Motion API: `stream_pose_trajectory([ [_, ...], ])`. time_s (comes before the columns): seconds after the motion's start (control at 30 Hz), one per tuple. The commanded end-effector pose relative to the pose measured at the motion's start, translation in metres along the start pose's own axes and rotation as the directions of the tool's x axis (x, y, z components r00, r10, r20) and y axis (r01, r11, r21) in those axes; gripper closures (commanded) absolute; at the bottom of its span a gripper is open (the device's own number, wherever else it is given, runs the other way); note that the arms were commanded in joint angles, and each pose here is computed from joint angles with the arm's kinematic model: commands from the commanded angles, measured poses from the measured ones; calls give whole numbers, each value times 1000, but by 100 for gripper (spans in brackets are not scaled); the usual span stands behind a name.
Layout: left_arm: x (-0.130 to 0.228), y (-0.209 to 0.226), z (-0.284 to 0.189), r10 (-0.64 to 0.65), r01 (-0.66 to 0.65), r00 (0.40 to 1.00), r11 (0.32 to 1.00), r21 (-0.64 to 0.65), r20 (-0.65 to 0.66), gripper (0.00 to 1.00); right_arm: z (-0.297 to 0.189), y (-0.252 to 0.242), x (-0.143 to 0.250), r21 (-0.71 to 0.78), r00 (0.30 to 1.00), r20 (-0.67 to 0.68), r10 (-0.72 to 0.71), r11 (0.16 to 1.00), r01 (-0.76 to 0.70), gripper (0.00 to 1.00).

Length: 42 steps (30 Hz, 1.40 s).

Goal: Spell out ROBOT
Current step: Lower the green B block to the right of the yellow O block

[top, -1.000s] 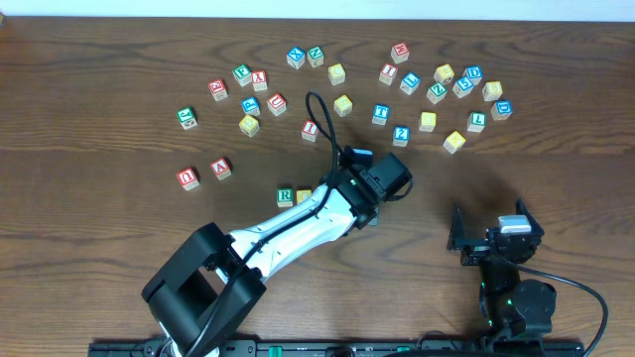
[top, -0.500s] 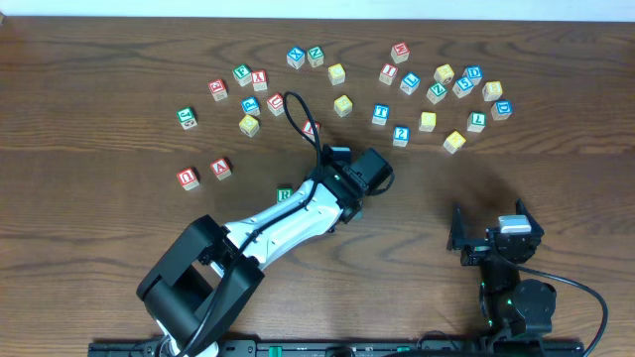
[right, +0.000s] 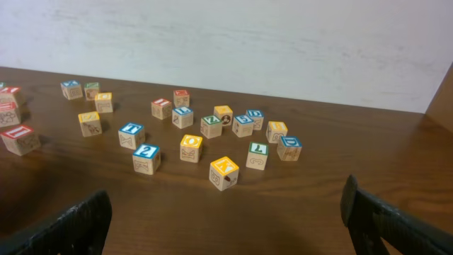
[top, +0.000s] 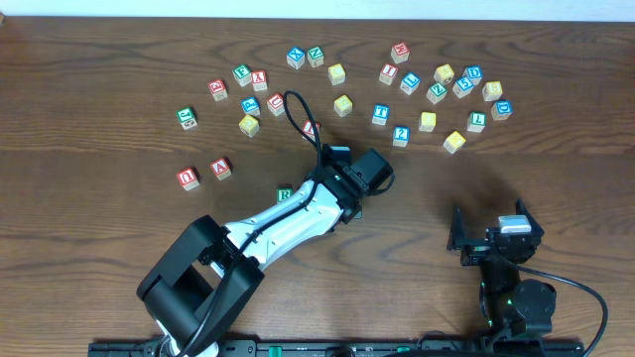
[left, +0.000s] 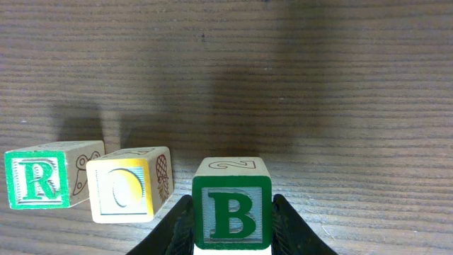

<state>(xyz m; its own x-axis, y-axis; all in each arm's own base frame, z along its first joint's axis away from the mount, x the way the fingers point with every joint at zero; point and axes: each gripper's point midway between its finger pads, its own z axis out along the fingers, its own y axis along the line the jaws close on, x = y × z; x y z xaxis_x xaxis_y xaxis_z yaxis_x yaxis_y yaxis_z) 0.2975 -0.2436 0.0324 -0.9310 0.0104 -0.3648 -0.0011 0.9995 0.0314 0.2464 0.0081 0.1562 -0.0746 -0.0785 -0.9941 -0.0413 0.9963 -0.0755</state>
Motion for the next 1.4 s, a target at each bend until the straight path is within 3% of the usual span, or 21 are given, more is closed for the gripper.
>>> stream_pose_trajectory([
  [0.0,-4,8,-5,-17,18,999,1000,-19,33,92,0,-1,2,1,1000,-5,12,1000,-12,1],
  [1.37,-2,15,7,-23,25,998,999,-25,54,92,0,-1,2,1,1000,-5,12,1000,-12,1],
])
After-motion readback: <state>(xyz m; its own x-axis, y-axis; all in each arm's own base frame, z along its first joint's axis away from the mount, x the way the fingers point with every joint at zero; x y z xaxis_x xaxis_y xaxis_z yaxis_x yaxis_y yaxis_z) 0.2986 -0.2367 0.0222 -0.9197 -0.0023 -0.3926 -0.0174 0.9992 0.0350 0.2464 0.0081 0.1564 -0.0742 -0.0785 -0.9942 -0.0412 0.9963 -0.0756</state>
